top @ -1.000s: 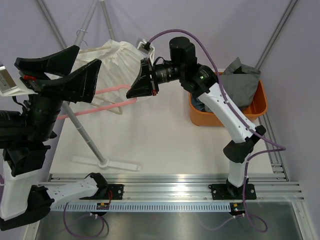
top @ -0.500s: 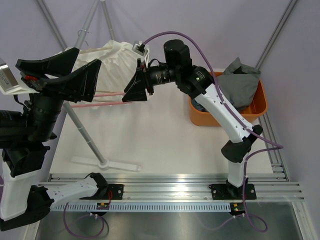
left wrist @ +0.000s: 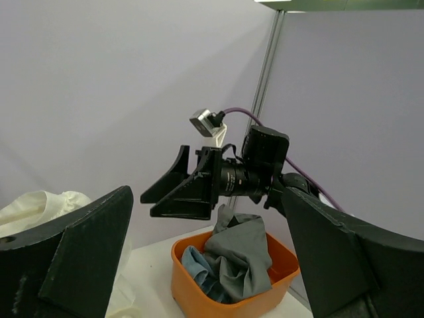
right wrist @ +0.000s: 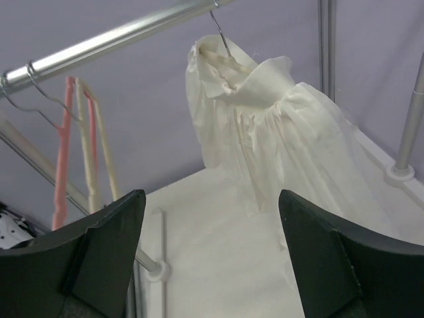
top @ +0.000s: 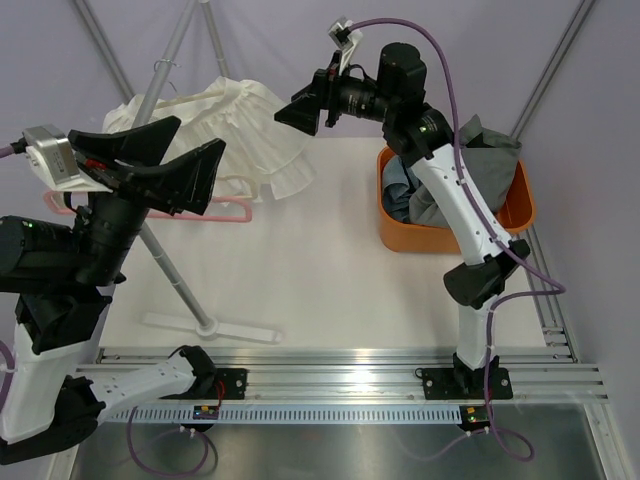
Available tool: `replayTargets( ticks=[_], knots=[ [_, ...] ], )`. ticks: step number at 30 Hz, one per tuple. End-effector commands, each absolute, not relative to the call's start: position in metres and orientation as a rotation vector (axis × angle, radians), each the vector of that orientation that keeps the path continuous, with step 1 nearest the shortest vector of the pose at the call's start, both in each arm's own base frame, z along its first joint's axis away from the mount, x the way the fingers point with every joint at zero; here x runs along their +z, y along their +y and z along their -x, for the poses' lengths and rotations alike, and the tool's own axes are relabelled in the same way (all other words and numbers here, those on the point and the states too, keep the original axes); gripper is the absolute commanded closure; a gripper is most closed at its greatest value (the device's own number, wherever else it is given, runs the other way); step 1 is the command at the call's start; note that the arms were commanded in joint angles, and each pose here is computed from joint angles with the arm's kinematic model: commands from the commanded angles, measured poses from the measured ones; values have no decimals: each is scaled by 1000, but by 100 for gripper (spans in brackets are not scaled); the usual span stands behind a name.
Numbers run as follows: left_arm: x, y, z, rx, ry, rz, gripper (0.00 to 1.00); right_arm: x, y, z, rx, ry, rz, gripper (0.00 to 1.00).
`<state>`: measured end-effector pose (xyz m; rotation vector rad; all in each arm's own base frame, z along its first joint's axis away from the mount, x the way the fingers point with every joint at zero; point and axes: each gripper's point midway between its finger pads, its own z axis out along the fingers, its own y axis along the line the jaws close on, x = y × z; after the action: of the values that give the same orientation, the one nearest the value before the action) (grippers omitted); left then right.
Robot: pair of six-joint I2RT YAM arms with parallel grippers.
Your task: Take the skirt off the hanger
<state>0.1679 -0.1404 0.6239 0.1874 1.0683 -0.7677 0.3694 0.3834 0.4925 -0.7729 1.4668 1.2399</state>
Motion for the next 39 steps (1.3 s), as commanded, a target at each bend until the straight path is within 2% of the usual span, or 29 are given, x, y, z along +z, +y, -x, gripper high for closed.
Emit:
replayTargets(
  ticks=[1,3,14,21,25,31,39],
  knots=[
    [617,-136,-169,-747,1073,-176,1,480,397,-395,1110,1381,839,10],
    [613,-138,-168,-751,1076,-186,1,473,400,-402,1067,1350,884,6],
    [601,-145,-167,-755,1082,-237,1,438,416,-447,824,1184,1029,1],
    [596,-146,-168,-740,1074,-244,1,431,430,-455,821,1124,1090,1],
    [599,-146,-164,-768,1044,-239,1,407,448,-465,842,1120,1108,0],
    [600,-145,-163,-756,1035,-251,1,398,474,-465,805,1062,1126,1],
    [598,-140,-163,-733,1035,-244,1,425,492,-434,893,956,1126,0]
  ],
)
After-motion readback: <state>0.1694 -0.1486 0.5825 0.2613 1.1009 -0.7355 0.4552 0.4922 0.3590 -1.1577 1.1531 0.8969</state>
